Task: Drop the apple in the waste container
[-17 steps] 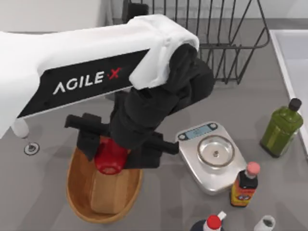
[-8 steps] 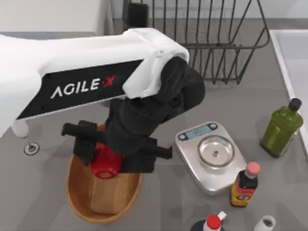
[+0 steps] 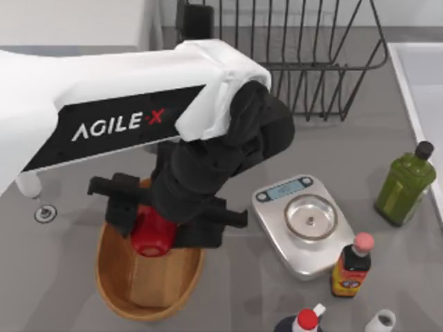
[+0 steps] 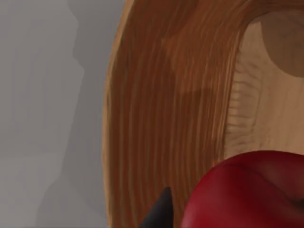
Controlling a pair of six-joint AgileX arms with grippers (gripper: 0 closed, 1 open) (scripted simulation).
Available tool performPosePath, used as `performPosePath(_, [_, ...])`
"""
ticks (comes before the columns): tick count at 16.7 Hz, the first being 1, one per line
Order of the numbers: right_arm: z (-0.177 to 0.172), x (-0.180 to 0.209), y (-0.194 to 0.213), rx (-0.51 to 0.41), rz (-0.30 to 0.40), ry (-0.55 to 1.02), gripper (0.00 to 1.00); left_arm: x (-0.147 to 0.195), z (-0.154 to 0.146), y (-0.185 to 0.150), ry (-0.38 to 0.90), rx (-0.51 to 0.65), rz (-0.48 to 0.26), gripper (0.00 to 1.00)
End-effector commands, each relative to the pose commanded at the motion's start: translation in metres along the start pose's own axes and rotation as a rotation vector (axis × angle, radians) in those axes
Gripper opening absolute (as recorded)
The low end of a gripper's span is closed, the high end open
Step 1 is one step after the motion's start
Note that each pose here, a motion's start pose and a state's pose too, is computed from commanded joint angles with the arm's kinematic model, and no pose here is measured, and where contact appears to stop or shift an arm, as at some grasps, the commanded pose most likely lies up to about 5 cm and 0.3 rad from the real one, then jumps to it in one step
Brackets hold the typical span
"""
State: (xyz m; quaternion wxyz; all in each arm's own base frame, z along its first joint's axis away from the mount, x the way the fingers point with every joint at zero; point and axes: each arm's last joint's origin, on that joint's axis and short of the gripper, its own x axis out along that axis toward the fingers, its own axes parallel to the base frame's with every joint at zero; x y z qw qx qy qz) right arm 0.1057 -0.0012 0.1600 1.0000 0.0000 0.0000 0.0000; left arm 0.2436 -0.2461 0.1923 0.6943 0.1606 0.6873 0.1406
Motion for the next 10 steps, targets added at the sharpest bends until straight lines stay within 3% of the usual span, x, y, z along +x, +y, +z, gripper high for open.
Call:
performPosePath(4, [0.0, 0.0, 0.0, 0.0, 0.0, 0.0, 1.0, 0.0, 0.0, 0.0, 0.0, 0.0, 0.0, 0.98])
performPosePath(10, [0.0, 0.0, 0.0, 0.0, 0.0, 0.0, 1.0, 0.0, 0.0, 0.0, 0.0, 0.0, 0.0, 1.0])
